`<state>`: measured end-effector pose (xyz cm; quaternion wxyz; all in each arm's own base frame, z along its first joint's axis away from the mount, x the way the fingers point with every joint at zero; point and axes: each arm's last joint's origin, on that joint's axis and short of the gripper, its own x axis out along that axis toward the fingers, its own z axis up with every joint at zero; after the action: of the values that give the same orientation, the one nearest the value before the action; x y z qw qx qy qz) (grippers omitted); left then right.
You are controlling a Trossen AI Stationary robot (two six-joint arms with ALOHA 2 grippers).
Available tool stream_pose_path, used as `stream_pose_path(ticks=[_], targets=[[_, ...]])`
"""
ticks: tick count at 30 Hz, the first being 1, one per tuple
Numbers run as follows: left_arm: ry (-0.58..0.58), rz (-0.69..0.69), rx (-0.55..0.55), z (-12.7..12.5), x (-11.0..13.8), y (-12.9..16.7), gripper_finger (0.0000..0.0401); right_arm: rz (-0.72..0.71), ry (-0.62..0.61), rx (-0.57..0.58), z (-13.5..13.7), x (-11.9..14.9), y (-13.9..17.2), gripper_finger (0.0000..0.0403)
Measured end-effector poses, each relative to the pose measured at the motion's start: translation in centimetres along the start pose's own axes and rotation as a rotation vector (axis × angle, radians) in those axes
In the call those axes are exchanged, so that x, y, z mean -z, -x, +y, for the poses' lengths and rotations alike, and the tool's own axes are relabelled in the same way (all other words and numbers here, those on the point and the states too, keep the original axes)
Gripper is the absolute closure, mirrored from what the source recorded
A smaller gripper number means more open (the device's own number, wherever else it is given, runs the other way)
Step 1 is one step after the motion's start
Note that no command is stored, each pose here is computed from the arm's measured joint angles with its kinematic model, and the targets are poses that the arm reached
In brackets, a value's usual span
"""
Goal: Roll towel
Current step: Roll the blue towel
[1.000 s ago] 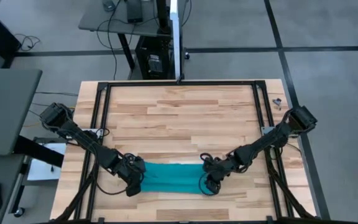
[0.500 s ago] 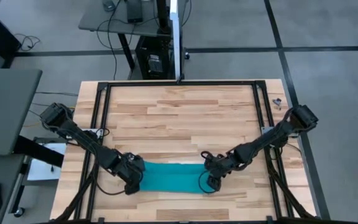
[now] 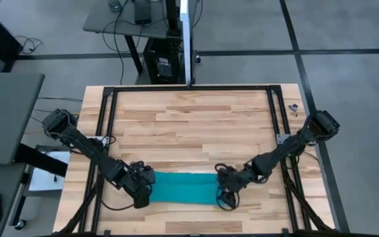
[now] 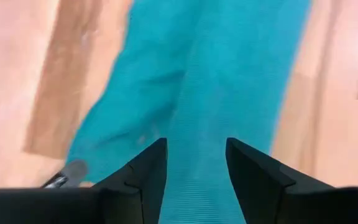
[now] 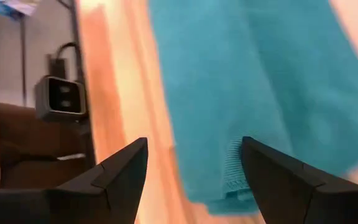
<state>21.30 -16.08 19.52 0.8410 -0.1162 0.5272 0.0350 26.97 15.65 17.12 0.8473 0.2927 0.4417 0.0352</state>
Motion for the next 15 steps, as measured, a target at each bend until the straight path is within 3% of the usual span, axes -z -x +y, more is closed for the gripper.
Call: stream_pose_path(ticks=[4, 8, 15], targets=[[0.004, -0.019, 0.037, -0.1, 1.2, -1.0, 0.0253, -0.028, 0.097, 0.014, 0.4, 1.3, -1.9, 0.0158], [0.046, -0.003, 0.012, 0.8, 2.7, -2.7, 0.0253, 0.016, 0.100, 0.101, -0.9, 2.0, -3.8, 0.0159], [0.070, 0.035, -0.050, 2.5, 3.0, -3.1, 0.0253, 0.055, 0.066, 0.163, -1.6, 1.6, -2.5, 0.0159]])
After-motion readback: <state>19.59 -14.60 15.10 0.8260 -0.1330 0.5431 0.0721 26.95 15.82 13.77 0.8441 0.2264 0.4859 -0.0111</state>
